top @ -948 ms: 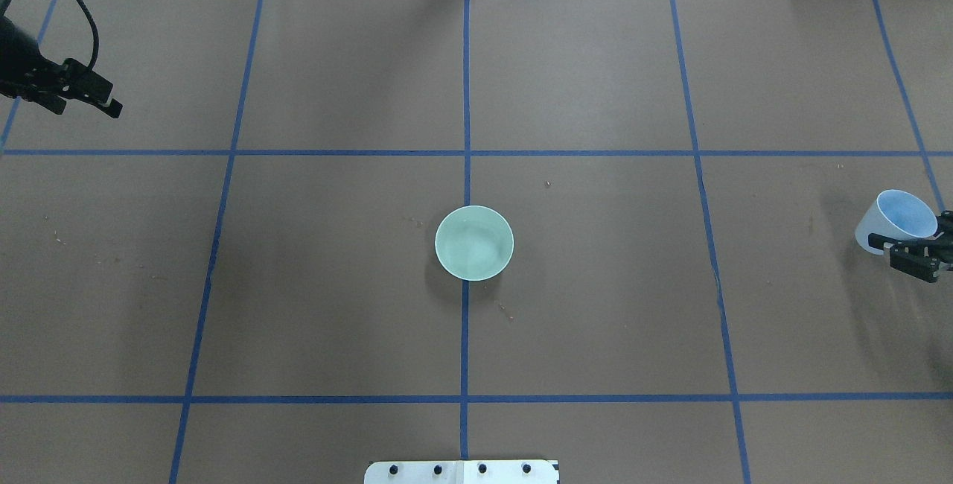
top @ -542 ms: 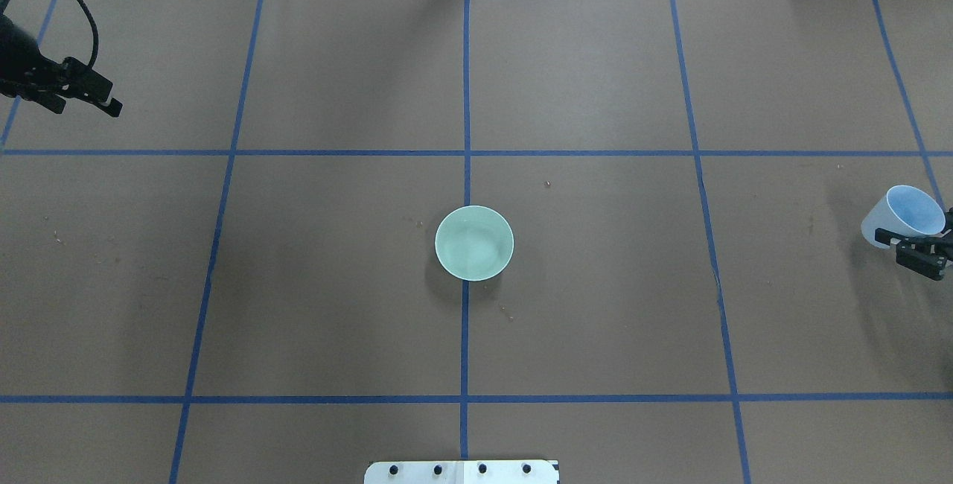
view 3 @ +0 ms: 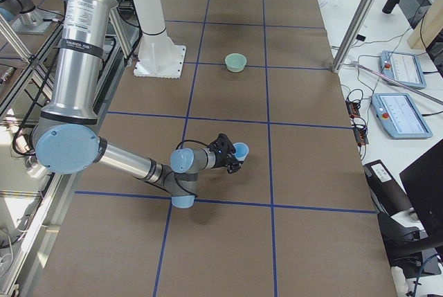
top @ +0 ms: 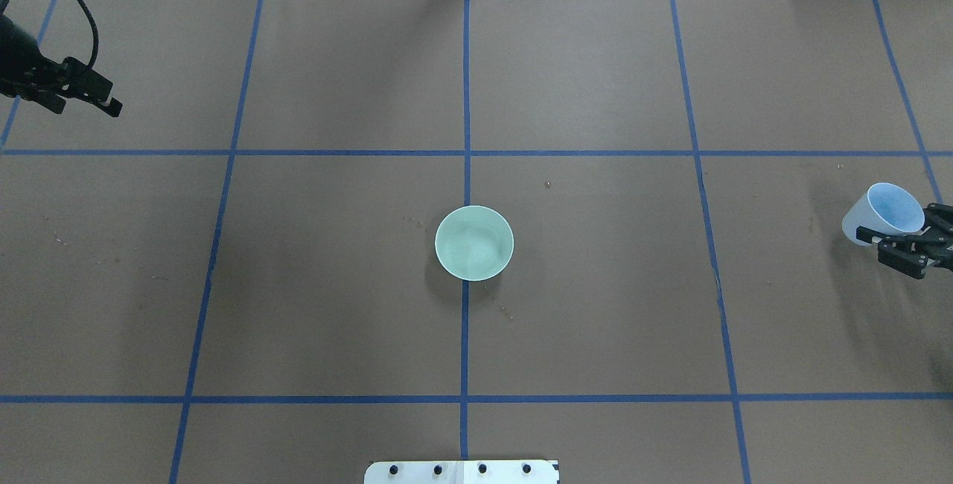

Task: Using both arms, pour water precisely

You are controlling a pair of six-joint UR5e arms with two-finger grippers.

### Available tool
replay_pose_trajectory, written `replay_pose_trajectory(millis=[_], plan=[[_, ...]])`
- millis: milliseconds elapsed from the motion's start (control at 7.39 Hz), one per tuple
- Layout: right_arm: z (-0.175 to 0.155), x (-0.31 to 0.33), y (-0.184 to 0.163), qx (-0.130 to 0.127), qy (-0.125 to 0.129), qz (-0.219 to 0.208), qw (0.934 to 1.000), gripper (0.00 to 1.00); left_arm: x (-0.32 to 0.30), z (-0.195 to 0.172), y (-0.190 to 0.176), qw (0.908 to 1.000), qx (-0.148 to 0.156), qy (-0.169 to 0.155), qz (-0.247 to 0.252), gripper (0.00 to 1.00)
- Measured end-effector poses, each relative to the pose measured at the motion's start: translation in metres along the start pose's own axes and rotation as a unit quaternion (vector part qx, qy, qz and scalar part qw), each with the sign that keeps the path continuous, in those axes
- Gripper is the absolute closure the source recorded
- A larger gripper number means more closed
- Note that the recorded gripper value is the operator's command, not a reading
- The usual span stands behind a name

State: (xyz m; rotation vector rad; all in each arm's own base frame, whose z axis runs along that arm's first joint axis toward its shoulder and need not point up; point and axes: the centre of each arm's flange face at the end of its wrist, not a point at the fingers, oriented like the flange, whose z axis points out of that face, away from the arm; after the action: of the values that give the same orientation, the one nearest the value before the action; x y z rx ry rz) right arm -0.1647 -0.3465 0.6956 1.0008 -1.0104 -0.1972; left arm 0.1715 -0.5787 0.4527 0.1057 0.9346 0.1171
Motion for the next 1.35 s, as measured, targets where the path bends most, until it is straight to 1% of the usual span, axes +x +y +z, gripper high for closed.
replay_pose_trajectory(millis=[271, 406, 542, 677, 812, 948, 1083, 1354], plan=[[0.014, -0.015, 0.000, -0.003, -0.020, -0.005, 0.9998, 0.58, 0.000, 0.000, 0.000, 1.0000, 0.000, 0.000, 0.000, 0.01], [0.018, -0.018, -0.001, -0.002, -0.025, -0.006, 0.9997, 0.50, 0.000, 0.000, 0.000, 1.0000, 0.000, 0.000, 0.000, 0.01], [0.020, -0.020, -0.001, -0.002, -0.027, -0.007, 0.9996, 0.46, 0.000, 0.000, 0.000, 1.0000, 0.000, 0.000, 0.000, 0.01], [0.021, -0.020, -0.001, -0.003, -0.028, -0.010, 0.9996, 0.33, 0.000, -0.001, 0.000, 1.0000, 0.001, 0.000, 0.000, 0.01], [0.021, -0.021, 0.000, -0.003, -0.028, -0.012, 0.9995, 0.16, 0.000, -0.001, 0.000, 1.0000, 0.001, 0.000, 0.001, 0.01], [0.021, -0.021, 0.000, -0.004, -0.028, -0.013, 0.9995, 0.07, 0.000, -0.001, 0.000, 1.0000, 0.001, 0.000, 0.000, 0.01], [0.021, -0.020, 0.001, -0.005, -0.027, -0.013, 0.9995, 0.02, 0.000, -0.002, 0.000, 1.0000, 0.001, 0.000, 0.000, 0.01], [0.020, -0.019, 0.003, -0.009, -0.025, -0.013, 0.9996, 0.01, 0.000, -0.002, 0.000, 1.0000, 0.001, 0.000, 0.000, 0.01]])
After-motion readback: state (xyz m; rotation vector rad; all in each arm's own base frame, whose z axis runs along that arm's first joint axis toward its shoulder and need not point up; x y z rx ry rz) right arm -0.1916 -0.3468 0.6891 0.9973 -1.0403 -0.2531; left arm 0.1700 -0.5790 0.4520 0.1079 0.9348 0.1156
